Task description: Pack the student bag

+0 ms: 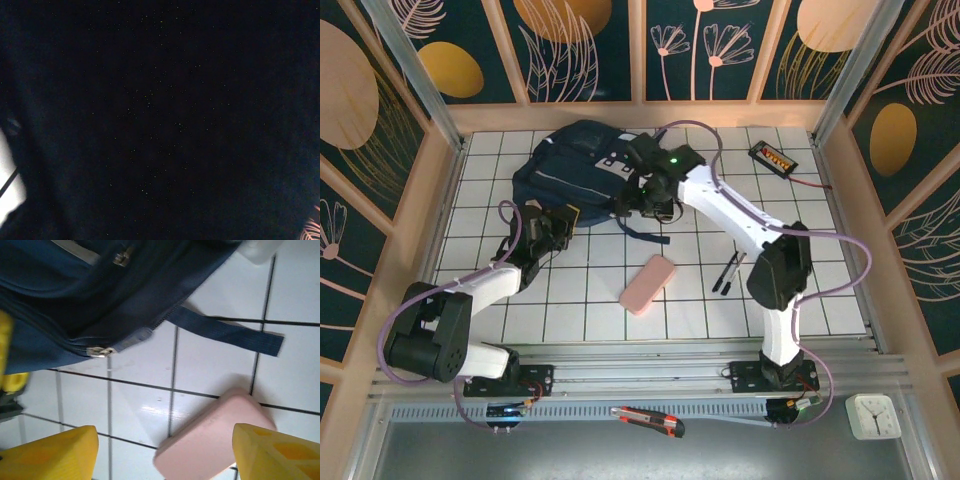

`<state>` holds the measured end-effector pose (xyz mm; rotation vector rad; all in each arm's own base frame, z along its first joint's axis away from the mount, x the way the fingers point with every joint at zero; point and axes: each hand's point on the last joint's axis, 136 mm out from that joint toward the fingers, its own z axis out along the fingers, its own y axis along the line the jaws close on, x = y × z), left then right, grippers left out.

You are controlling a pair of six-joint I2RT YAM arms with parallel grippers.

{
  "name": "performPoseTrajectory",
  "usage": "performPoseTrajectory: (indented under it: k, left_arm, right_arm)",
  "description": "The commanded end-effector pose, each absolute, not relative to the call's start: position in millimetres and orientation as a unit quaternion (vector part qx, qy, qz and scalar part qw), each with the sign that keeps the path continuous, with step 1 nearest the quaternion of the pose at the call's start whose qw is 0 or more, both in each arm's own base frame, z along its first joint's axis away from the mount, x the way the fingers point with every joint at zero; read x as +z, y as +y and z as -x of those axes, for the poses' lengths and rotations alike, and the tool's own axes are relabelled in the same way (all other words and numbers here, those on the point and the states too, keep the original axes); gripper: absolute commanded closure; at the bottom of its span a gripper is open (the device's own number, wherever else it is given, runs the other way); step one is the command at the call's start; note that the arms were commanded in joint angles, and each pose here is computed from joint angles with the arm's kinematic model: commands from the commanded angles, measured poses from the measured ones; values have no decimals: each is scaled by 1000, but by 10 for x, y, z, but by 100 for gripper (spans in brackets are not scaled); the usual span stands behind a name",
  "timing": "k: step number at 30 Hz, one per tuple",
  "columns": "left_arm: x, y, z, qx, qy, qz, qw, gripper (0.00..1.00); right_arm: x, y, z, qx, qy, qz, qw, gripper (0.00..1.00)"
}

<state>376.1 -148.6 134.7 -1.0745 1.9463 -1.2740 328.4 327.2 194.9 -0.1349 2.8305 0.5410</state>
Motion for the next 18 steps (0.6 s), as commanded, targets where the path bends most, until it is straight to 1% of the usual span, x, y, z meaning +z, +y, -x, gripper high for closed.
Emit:
performPoseTrajectory:
  k: [1,4,10,18]
  left_arm:
    - [1820,-1656,-3855,-532,708,341,314,100]
    - [1831,-1654,-3842,-533,709,340,313,100]
    - [1844,-1662,-3825,-534,710,339,309,100]
    - [1874,-1691,-3834,-540,709,337,303,100]
  right_arm:
    - [1903,3718,-3353,287,949,57,117,29]
    - [1865,3848,-3411,300,942,88,122,29]
    - [1730,3840,-3499,296,937,139,122,29]
    - [1464,3837,-3424,315,925,179,117,31]
